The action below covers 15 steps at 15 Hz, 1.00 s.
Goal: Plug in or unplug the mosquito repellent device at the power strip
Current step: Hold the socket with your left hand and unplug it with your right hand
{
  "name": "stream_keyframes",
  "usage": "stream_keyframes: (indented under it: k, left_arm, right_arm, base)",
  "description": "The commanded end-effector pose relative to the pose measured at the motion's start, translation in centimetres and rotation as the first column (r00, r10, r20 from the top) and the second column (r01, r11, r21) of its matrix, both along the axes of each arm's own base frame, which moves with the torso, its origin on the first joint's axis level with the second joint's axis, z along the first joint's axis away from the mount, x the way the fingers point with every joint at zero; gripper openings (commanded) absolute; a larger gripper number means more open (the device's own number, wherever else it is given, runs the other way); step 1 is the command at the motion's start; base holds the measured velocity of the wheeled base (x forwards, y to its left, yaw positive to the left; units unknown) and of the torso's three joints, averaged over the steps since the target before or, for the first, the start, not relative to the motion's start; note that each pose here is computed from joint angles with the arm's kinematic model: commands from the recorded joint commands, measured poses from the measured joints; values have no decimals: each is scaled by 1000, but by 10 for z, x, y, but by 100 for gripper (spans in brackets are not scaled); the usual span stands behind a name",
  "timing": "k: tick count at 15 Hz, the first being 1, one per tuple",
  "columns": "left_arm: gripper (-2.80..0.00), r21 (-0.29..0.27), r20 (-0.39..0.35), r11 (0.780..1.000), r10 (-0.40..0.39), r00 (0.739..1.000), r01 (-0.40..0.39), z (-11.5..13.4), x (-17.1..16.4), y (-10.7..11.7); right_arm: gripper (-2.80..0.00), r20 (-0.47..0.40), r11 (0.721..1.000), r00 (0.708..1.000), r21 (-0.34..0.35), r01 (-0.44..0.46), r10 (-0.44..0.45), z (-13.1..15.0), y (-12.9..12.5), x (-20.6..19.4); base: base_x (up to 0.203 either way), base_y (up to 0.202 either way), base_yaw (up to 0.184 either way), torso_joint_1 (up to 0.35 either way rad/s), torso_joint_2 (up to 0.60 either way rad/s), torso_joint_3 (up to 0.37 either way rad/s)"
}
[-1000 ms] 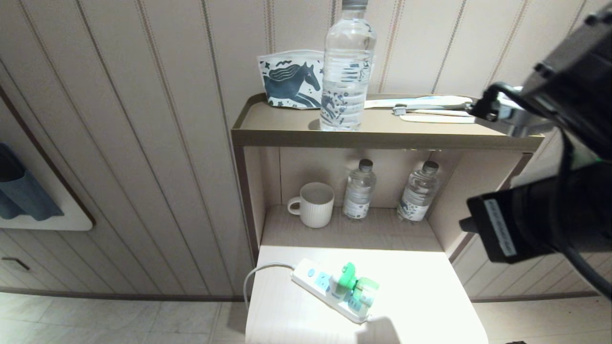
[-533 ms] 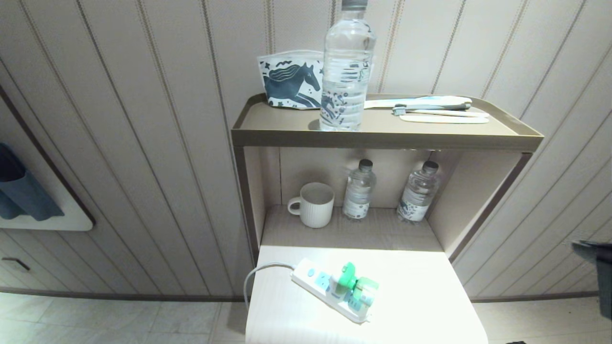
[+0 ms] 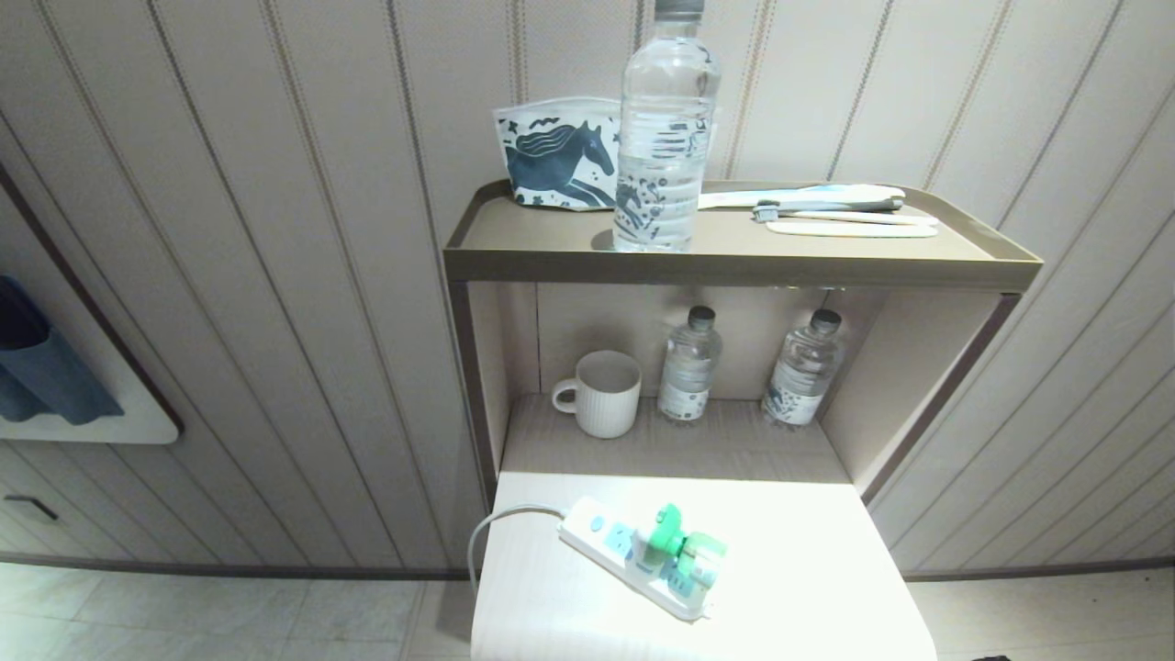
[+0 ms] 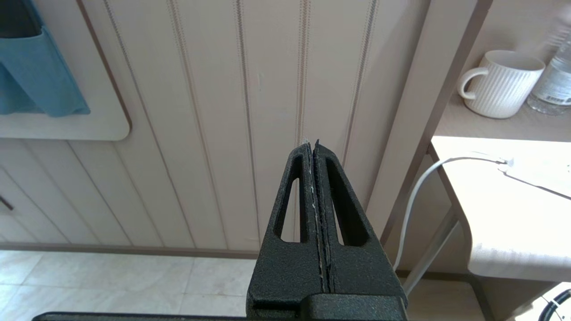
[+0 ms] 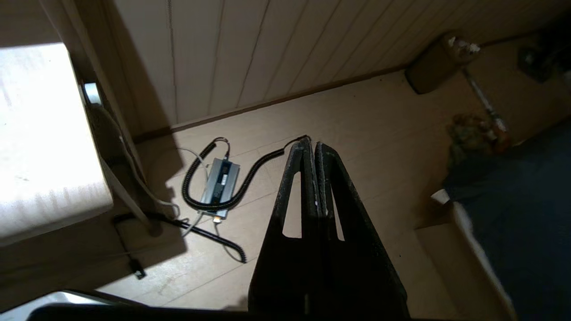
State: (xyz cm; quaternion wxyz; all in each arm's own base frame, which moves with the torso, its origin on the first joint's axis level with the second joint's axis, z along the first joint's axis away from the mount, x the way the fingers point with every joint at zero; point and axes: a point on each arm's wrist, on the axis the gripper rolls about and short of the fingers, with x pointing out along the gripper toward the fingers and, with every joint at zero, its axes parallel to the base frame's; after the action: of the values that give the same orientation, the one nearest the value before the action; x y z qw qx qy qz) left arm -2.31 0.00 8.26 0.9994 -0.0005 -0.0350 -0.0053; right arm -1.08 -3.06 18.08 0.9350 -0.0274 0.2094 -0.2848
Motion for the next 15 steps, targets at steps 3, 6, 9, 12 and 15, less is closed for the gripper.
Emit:
stream_keyframes:
  k: [3,6,9,12,15]
  left_arm:
    - [-280,-2,2,1000,1,1000,-1,0,0,0]
    - [-280,-2,2,1000,0,1000,0,0,0,0]
    - [-280,-2,2,1000,0,1000,0,0,0,0]
    - [-280,-2,2,1000,1,1000,-1,0,0,0]
    - [-280,-2,2,1000,0,1000,0,0,0,0]
  right_arm:
    - [-280,180,913,924,178,-368,337,-9,3,-40]
    - [-280,161,841,837,62,-538,523,-46,23,-9]
    - [-280,231,818,793,-24,-575,564,-89,29,11]
    - [-280,234,811,787,-12,-584,570,-101,30,4]
    - [-280,365,820,745,-107,-562,558,-106,30,-11]
  base:
    - [0,0,0,0,0,0]
    - [0,0,0,0,0,0]
    - [0,0,0,0,0,0]
    - [0,0,0,0,0,0]
    - [0,0,0,0,0,0]
